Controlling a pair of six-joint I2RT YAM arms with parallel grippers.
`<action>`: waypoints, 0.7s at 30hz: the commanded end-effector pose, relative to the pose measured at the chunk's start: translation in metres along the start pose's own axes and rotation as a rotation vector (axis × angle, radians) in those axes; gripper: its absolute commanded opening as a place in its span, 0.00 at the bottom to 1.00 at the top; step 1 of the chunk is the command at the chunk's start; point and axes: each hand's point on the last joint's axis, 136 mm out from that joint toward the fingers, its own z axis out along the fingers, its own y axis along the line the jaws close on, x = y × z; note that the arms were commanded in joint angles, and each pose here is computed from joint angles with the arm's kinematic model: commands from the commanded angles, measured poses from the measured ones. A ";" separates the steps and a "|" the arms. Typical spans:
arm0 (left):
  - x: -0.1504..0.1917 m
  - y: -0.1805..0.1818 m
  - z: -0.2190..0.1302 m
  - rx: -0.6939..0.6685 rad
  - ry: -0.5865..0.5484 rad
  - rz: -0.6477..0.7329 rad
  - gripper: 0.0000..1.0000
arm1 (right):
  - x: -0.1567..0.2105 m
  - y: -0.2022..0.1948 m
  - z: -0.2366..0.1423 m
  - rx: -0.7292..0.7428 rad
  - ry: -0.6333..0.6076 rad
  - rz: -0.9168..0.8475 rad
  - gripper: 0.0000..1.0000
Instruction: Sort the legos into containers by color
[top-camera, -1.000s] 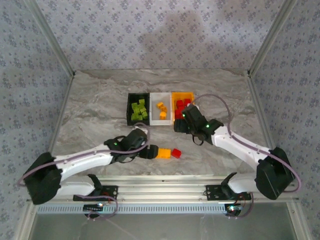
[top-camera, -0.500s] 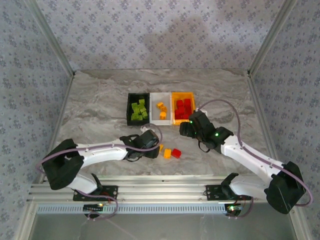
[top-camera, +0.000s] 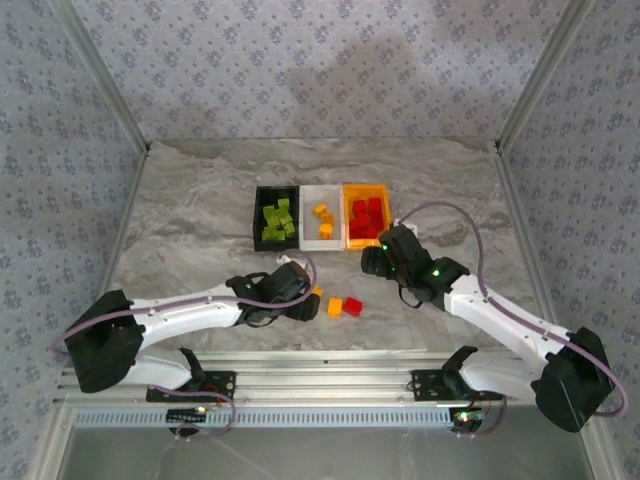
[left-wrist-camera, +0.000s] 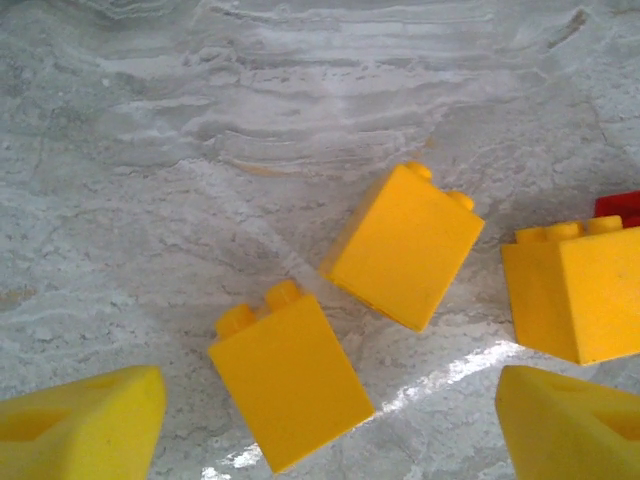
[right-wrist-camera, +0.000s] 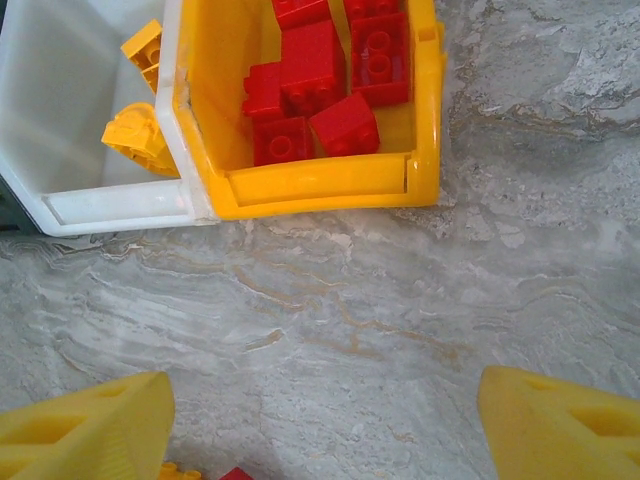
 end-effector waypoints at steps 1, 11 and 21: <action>0.012 0.015 0.007 -0.039 0.028 -0.032 0.82 | -0.001 -0.006 -0.004 0.020 -0.020 0.015 0.81; 0.018 0.030 0.023 -0.074 0.068 -0.054 0.62 | -0.009 -0.007 -0.016 0.005 -0.053 0.027 0.82; 0.004 0.025 0.028 -0.061 0.051 -0.026 0.50 | -0.008 -0.010 -0.020 0.004 -0.057 0.031 0.82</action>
